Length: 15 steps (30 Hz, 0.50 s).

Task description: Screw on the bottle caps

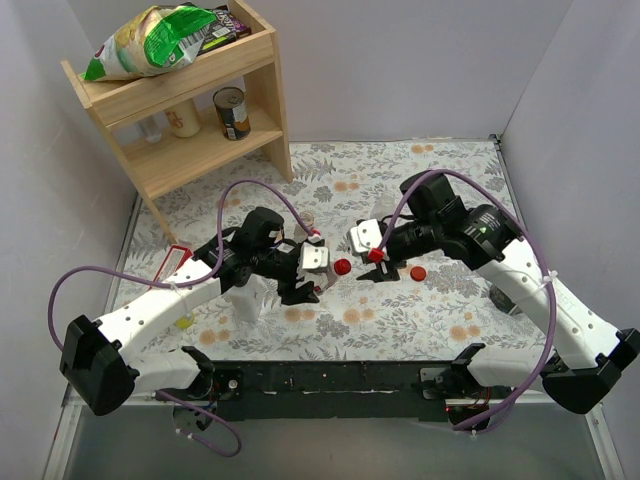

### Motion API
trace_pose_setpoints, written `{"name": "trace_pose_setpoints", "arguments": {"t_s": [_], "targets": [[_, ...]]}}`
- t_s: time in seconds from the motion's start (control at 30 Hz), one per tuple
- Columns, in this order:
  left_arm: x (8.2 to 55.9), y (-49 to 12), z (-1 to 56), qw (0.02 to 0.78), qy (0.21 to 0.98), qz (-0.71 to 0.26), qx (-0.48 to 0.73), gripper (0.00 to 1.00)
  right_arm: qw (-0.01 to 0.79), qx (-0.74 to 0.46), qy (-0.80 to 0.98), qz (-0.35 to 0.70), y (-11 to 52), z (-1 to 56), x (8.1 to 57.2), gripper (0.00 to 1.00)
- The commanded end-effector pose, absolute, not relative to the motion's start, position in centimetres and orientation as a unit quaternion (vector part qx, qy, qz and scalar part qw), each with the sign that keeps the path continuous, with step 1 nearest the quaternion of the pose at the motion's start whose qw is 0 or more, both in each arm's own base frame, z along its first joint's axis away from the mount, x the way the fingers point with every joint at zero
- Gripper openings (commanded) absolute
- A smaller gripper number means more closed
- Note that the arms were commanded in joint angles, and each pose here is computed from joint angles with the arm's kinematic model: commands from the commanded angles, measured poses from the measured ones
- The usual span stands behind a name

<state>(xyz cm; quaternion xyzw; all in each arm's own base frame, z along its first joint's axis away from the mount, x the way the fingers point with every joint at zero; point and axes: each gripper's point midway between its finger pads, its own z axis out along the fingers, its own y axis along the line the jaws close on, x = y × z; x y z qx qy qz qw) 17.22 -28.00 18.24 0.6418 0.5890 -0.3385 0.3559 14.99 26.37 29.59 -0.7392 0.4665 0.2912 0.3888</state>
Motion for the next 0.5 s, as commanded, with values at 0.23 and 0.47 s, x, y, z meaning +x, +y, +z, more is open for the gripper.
{"name": "trace_pose_setpoints", "arguments": {"t_s": [0.23, 0.47], "targets": [[16.3, -28.2, 20.1, 0.356, 0.561, -0.358, 0.656, 0.0, 0.423, -0.773, 0.386, 0.274, 29.0, 30.7, 14.2, 0.6], [16.3, -28.3, 20.2, 0.358, 0.559, -0.358, 0.657, 0.0, 0.406, -0.786, 0.376, 0.275, 29.2, 29.8, 13.3, 0.5]]}}
